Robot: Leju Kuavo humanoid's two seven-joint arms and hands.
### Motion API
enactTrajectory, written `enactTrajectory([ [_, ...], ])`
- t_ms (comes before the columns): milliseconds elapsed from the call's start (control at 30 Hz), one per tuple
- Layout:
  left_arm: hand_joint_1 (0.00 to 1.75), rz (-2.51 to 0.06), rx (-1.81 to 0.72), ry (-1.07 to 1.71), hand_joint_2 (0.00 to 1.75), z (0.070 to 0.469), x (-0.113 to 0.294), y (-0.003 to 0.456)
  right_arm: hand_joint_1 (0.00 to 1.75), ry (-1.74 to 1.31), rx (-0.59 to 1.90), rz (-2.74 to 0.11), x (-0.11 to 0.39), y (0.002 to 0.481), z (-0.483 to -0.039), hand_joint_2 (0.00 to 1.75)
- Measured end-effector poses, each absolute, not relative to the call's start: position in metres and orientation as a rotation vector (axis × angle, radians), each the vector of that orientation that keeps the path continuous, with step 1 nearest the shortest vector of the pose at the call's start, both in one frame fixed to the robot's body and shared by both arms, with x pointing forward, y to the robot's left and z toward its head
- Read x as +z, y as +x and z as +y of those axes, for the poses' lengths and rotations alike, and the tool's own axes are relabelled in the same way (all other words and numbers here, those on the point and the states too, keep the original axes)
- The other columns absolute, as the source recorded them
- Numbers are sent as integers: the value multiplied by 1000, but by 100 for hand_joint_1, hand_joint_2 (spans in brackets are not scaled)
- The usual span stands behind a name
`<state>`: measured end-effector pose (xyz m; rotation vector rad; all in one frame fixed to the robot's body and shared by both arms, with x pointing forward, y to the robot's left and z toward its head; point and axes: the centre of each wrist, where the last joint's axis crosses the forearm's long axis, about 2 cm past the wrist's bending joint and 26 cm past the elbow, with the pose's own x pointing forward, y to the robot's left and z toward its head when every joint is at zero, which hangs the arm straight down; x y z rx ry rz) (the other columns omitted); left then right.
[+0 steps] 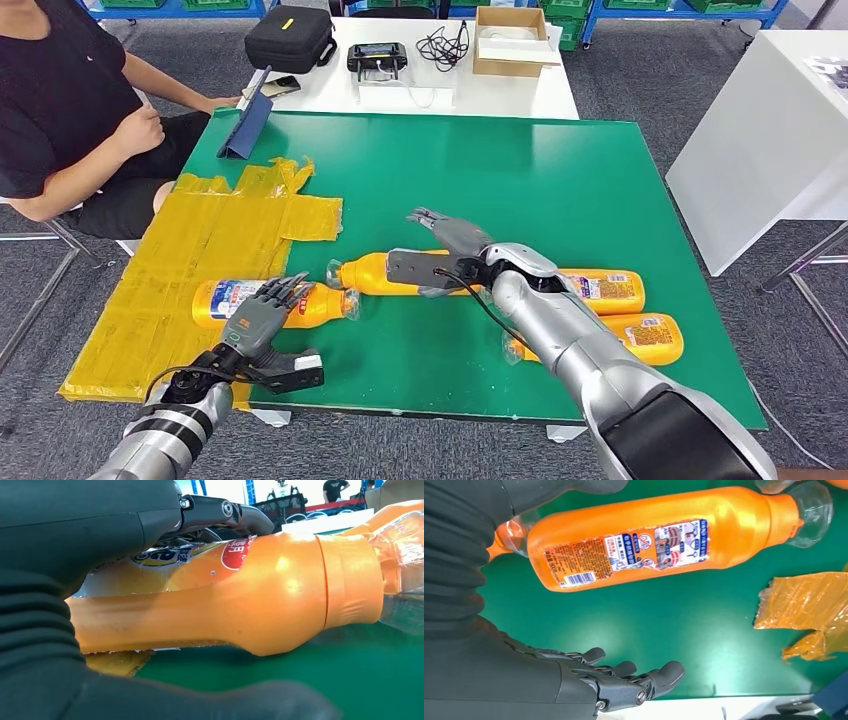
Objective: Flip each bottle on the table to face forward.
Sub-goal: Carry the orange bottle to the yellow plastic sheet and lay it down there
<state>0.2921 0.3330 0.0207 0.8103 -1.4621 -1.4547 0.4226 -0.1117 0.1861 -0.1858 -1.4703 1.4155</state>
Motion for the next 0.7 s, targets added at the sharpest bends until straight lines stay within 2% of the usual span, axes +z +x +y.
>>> enactTrajectory([
  [267, 0, -1481, -1432, 770, 0, 337, 21, 292, 0, -193, 1416, -1450, 184, 423, -115, 175],
  [467, 0, -1587, -1284, 605, 0, 348, 26, 295, 0, -222, 1428, -1416, 178, 424, -121, 175],
  [567, 0, -1688, -1040, 426, 0, 351, 31, 297, 0, -249, 1429, -1403, 175, 424, -123, 175],
  [700, 0, -1820, -569, 11, 0, 342, 43, 294, 0, -273, 1435, -1377, 171, 424, -125, 175],
])
